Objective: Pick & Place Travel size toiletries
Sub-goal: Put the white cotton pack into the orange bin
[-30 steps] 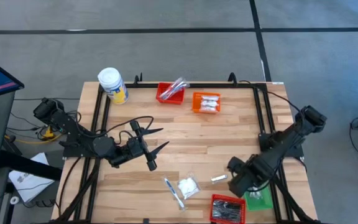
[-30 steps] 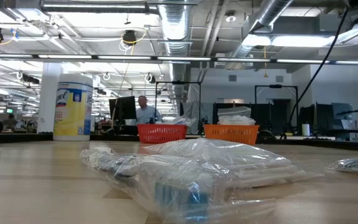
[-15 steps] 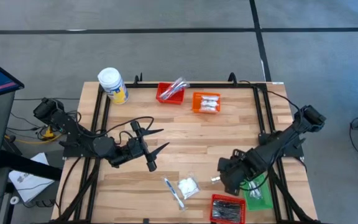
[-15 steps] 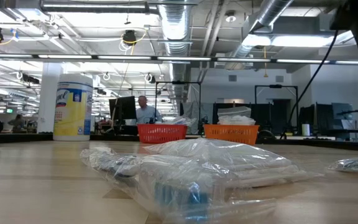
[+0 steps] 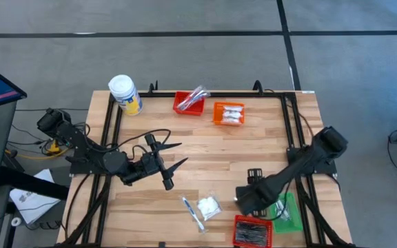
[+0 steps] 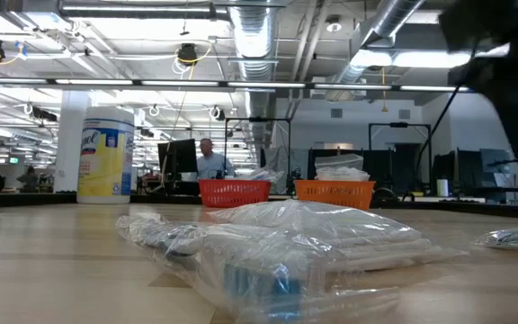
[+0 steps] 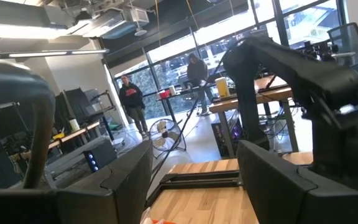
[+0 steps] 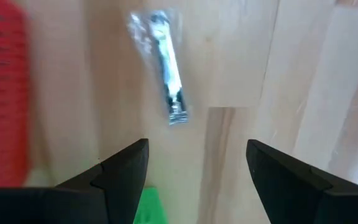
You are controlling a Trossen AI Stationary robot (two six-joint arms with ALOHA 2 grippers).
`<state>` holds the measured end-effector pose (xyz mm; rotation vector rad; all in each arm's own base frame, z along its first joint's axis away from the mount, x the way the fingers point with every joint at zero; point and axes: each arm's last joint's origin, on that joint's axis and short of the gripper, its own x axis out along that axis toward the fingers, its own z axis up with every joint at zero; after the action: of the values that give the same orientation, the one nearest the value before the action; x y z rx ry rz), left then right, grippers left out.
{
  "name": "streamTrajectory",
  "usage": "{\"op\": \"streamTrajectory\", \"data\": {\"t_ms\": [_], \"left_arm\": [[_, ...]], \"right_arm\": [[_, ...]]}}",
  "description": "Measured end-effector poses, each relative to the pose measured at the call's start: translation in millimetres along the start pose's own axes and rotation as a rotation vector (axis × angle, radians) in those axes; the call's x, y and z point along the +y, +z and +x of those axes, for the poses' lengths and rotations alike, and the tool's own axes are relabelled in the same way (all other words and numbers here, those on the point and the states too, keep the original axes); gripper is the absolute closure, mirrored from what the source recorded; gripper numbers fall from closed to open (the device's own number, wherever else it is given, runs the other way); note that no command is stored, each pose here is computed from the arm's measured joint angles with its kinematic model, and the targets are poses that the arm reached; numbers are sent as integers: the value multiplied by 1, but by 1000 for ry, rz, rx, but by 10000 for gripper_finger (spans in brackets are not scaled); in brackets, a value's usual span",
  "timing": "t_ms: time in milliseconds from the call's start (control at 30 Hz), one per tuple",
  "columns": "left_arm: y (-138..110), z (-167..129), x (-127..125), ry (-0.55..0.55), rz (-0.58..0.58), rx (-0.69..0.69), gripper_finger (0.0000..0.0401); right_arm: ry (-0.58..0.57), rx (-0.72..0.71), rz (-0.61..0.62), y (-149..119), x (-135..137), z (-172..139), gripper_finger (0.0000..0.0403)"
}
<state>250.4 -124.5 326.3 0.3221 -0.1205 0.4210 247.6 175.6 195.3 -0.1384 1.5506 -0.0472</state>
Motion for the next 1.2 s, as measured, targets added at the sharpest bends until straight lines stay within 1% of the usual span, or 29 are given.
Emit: {"op": "streamTrajectory", "data": {"t_ms": [133, 400, 567, 867, 1200], "left_arm": [[0, 0, 0, 0, 0, 0, 174], [0, 0, 0, -8, 0, -5, 174], [0, 0, 0, -10, 0, -5, 174], [0, 0, 0, -10, 0, -6, 174], [0, 0, 0, -10, 0, -6, 174]], "right_arm": [[-31, 57, -22, 6, 2, 18, 138], [-21, 49, -85, 15, 10, 36, 144], [-6, 23, -83, 18, 11, 36, 144], [57, -92, -103, 29, 17, 35, 144], [51, -112, -119, 32, 14, 35, 144]]}}
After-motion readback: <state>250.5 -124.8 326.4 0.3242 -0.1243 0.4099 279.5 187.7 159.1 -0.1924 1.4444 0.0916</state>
